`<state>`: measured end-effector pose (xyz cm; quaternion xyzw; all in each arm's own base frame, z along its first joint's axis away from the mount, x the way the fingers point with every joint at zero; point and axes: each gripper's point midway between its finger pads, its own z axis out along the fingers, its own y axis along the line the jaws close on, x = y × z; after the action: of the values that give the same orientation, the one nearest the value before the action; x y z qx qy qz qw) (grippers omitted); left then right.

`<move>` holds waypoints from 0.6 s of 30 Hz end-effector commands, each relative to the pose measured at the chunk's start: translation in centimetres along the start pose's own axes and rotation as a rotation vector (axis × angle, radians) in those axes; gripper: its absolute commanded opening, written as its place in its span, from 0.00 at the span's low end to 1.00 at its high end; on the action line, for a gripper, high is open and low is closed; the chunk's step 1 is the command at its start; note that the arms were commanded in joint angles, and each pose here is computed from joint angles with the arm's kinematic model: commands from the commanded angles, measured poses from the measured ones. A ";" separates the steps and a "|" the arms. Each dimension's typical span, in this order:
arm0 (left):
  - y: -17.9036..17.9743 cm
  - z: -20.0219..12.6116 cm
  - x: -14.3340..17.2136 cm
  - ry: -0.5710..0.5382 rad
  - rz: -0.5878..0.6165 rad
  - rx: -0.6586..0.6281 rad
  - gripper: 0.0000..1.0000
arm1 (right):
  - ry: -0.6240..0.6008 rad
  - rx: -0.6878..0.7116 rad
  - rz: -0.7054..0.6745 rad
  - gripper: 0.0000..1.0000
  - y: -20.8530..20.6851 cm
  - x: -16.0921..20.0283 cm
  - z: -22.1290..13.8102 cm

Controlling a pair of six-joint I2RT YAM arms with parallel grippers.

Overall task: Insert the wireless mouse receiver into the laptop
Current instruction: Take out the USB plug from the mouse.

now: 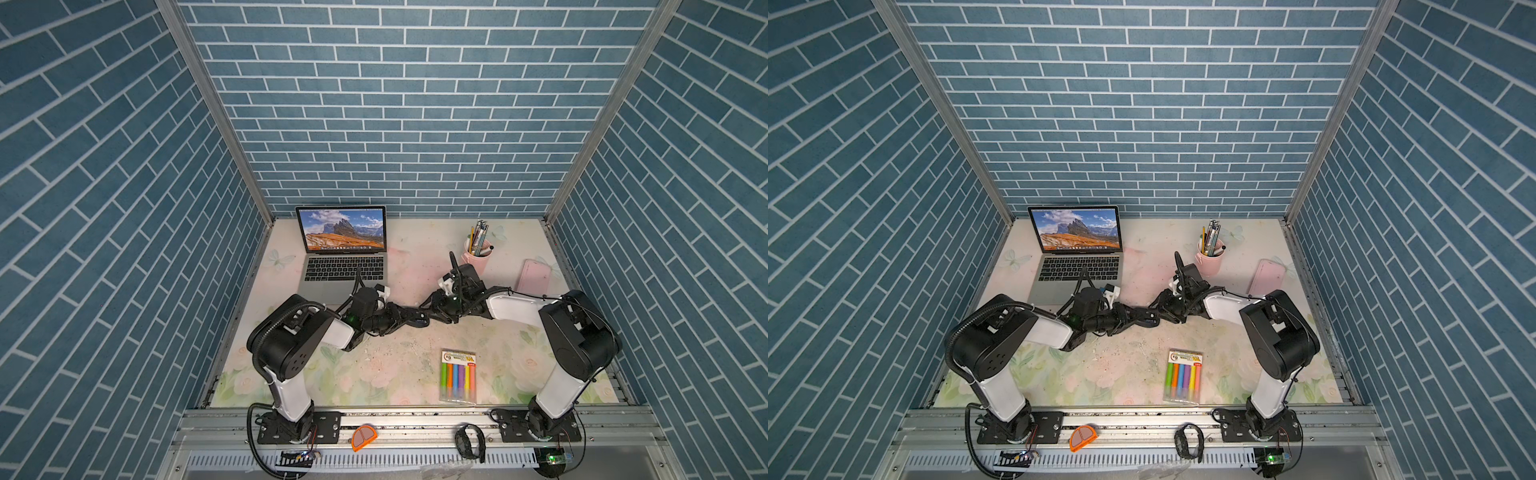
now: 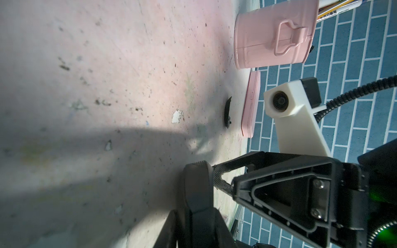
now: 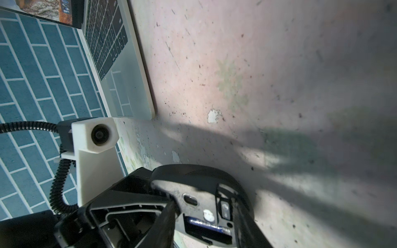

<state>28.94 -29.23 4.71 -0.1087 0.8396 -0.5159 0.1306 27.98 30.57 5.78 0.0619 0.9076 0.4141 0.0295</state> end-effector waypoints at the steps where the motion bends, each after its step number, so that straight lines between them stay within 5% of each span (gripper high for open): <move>1: -0.3 0.0 -0.2 -0.008 0.019 0.023 0.03 | 0.000 -0.004 -0.009 0.45 0.6 0.1 0.1; 18: -0.5 0.2 -0.1 0.001 0.017 0.034 0.03 | 0.035 -0.066 0.022 0.45 1.4 0.7 1.2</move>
<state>29.06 -29.07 4.68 -0.1108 0.8393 -0.5160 0.1305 28.18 31.12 5.69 0.0606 0.9067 0.4158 0.0354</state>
